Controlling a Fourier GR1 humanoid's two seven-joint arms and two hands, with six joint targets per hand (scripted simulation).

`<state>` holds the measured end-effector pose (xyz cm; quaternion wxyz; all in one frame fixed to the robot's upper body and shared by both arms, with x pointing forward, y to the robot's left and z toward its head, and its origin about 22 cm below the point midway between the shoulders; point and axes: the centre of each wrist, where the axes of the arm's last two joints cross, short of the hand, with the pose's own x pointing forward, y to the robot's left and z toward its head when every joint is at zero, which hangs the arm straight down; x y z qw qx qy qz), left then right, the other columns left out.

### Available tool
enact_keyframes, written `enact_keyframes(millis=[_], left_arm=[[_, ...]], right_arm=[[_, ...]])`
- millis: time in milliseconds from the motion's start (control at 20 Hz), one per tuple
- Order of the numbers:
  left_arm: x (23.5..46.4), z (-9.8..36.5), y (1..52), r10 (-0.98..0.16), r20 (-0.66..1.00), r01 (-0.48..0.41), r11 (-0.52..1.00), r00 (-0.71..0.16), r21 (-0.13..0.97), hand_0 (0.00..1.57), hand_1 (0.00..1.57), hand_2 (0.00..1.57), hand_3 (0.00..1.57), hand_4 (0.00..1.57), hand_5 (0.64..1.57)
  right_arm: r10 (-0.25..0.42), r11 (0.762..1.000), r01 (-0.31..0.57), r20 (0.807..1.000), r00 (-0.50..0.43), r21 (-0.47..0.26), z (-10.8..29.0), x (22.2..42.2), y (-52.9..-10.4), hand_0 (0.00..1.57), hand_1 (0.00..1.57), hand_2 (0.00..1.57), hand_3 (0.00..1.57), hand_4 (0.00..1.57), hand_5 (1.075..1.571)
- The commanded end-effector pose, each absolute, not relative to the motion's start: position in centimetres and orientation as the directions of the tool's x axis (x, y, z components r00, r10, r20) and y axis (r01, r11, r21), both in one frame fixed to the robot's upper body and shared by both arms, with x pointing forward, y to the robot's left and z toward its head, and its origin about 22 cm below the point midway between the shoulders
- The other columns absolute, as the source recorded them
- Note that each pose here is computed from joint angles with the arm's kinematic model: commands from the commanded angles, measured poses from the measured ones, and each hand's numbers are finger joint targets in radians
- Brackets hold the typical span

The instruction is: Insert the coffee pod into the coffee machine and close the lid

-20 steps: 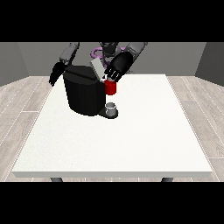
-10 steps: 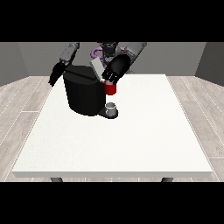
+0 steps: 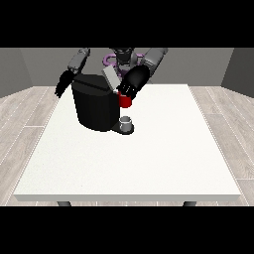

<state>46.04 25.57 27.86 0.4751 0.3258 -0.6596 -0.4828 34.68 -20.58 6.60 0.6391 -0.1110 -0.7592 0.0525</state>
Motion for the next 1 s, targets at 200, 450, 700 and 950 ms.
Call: enact_keyframes(millis=[200, 450, 700, 950], left_arm=[[46.2, 28.8, 25.1, -0.887, 0.317, -0.032, 0.347, -0.337, 0.937, 1.14, 1.14, 1.14, 0.96, 0.00, 1.571], [45.7, 30.3, 26.0, -0.876, 0.284, -0.111, 0.351, -0.390, 0.930, 1.25, 1.25, 1.21, 0.95, 0.00, 1.571], [46.1, 28.5, 25.3, -0.868, 0.289, -0.076, 0.346, -0.403, 0.935, 1.27, 1.27, 1.24, 0.97, 0.00, 1.571], [45.6, 30.5, 27.1, -0.899, 0.190, -0.179, 0.278, -0.394, 0.944, 1.04, 1.04, 1.05, 0.74, 0.00, 1.571]], right_arm=[[0.242, 0.969, 0.084, 0.954, -0.176, -0.230, 7.9, 35.2, -20.4, 0.00, 0.00, 0.00, 0.00, 0.00, 1.571], [0.233, 0.970, 0.111, 0.954, -0.188, -0.215, 6.6, 34.9, -20.0, 0.00, 0.00, 0.00, 0.00, 0.06, 1.571], [0.236, 0.969, 0.120, 0.955, -0.179, -0.217, 6.6, 35.1, -20.8, 0.00, 0.00, 0.00, 0.00, 0.10, 1.571], [0.261, 0.964, 0.121, 0.933, -0.246, -0.238, 8.4, 35.1, -18.7, 0.00, 0.00, 0.00, 0.00, 0.22, 1.571]])
